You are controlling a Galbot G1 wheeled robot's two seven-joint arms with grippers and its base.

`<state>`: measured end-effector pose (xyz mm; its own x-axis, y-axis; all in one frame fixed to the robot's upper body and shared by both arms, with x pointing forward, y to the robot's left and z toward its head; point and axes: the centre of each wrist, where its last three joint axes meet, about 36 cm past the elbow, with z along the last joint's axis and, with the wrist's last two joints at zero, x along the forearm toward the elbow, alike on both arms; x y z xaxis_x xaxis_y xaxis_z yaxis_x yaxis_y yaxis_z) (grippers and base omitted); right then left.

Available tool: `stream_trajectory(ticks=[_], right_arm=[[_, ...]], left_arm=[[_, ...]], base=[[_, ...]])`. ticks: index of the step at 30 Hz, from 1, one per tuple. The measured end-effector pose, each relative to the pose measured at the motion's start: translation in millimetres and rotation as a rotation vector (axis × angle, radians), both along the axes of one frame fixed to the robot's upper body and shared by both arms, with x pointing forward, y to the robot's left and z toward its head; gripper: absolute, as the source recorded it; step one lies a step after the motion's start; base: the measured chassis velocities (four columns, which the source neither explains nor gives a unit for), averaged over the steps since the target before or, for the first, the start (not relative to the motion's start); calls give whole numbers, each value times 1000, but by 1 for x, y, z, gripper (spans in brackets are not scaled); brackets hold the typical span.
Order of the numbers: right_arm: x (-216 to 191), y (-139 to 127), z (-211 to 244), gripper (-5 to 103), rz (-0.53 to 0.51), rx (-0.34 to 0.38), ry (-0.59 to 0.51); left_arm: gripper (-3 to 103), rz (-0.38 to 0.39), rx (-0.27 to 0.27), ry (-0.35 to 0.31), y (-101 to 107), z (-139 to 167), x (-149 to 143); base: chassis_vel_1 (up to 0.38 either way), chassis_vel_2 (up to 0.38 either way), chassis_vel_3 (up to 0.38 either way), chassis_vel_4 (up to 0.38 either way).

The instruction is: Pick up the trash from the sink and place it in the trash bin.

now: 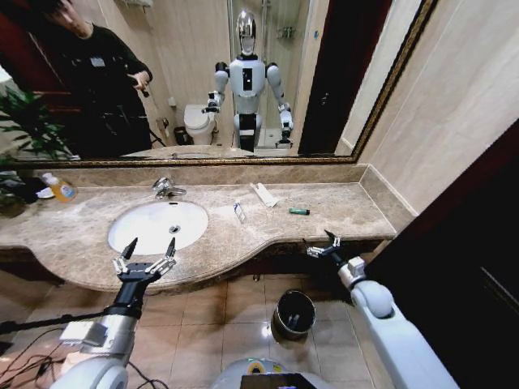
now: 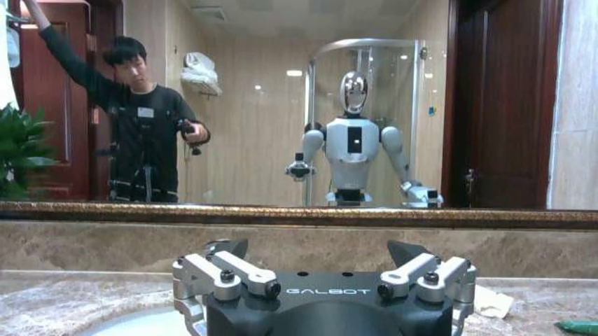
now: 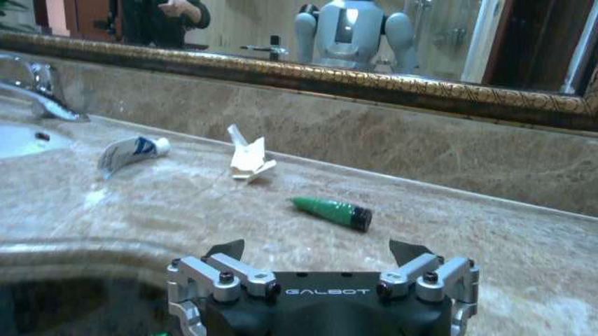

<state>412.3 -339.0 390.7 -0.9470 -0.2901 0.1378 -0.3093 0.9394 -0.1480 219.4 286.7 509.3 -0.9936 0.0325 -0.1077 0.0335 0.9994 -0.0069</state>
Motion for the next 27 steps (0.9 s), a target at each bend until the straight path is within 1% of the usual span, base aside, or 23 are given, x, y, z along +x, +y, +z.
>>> stream_trajectory(ticks=[3, 5, 6, 11, 13, 14, 16, 17, 21, 22, 26, 27], right_arm=[[11, -3, 8, 100, 1, 4, 2], [29, -6, 21, 100, 3, 8, -5], [29, -6, 21, 100, 3, 8, -5], [55, -8, 37, 100, 28, 33, 16], [69, -12, 38, 100, 75, 30, 38], [69, -12, 38, 100, 75, 30, 38], [86, -20, 39, 100, 140, 11, 60], [86, -20, 39, 100, 140, 11, 60], [123, -36, 46, 100, 269, -6, 66], [123, -36, 46, 100, 269, -6, 66], [153, -54, 67, 100, 385, -45, 96], [153, -54, 67, 100, 385, -45, 96]], left_arm=[[100, 0, 0, 0, 0, 0, 0], [100, 0, 0, 0, 0, 0, 0], [100, 0, 0, 0, 0, 0, 0], [100, 0, 0, 0, 0, 0, 0], [100, 0, 0, 0, 0, 0, 0], [100, 0, 0, 0, 0, 0, 0], [100, 0, 0, 0, 0, 0, 0], [100, 0, 0, 0, 0, 0, 0], [100, 0, 0, 0, 0, 0, 0], [100, 0, 0, 0, 0, 0, 0], [100, 0, 0, 0, 0, 0, 0], [100, 0, 0, 0, 0, 0, 0]], base=[[0, 0, 0, 0], [0, 0, 0, 0], [0, 0, 0, 0], [0, 0, 0, 0], [0, 0, 0, 0], [0, 0, 0, 0], [0, 0, 0, 0], [0, 0, 0, 0], [0, 0, 0, 0], [0, 0, 0, 0], [0, 0, 0, 0], [0, 0, 0, 0]])
